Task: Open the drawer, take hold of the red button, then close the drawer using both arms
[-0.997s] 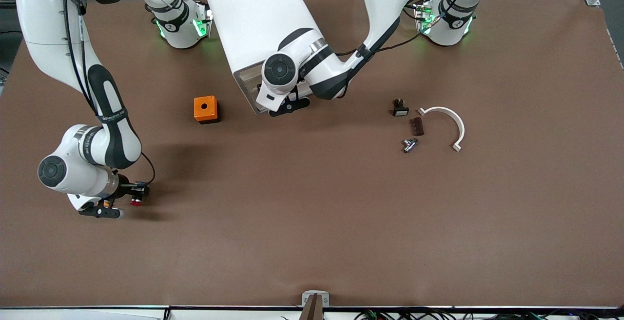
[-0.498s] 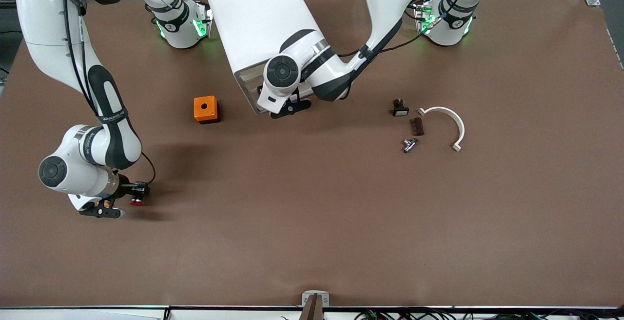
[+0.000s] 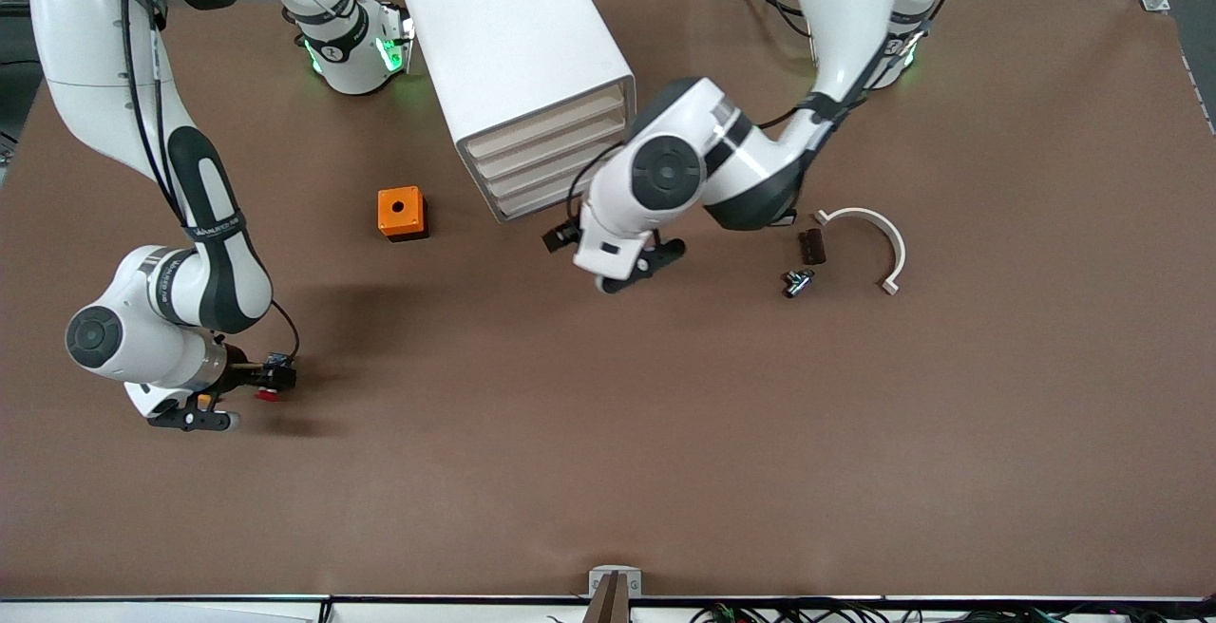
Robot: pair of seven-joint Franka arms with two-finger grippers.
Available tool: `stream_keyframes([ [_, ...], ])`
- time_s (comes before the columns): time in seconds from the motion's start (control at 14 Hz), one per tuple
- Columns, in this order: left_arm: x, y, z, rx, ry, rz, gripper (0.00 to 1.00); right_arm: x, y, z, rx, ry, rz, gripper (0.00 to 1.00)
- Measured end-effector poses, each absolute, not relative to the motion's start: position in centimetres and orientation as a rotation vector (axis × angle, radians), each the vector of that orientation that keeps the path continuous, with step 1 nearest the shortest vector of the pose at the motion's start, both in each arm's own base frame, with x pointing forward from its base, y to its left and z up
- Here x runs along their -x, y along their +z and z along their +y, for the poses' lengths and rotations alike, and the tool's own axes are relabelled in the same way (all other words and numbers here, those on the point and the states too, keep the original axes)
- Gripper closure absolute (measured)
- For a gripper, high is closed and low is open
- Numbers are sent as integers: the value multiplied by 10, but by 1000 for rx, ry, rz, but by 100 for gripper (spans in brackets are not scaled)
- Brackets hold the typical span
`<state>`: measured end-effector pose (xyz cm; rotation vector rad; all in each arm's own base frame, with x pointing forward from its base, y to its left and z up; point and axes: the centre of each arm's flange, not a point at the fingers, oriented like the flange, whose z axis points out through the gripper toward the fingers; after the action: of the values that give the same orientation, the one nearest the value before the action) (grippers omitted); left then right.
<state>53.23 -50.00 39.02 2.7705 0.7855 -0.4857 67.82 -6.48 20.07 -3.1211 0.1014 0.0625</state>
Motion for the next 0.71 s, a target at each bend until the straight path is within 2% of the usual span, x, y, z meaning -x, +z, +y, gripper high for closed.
stream_keyframes([
  [0.21, -567, 406, -449, -2788, -430, 870, 0, -687, 231, -60, 3099, 166, 82, 0],
  [0.43, -594, 414, -405, -2794, -379, 947, 0, -691, 284, -55, 3077, 216, 64, 0],
  [0.71, -616, 426, -367, -2768, -346, 980, 0, -676, 355, -46, 3046, 282, 34, 0],
])
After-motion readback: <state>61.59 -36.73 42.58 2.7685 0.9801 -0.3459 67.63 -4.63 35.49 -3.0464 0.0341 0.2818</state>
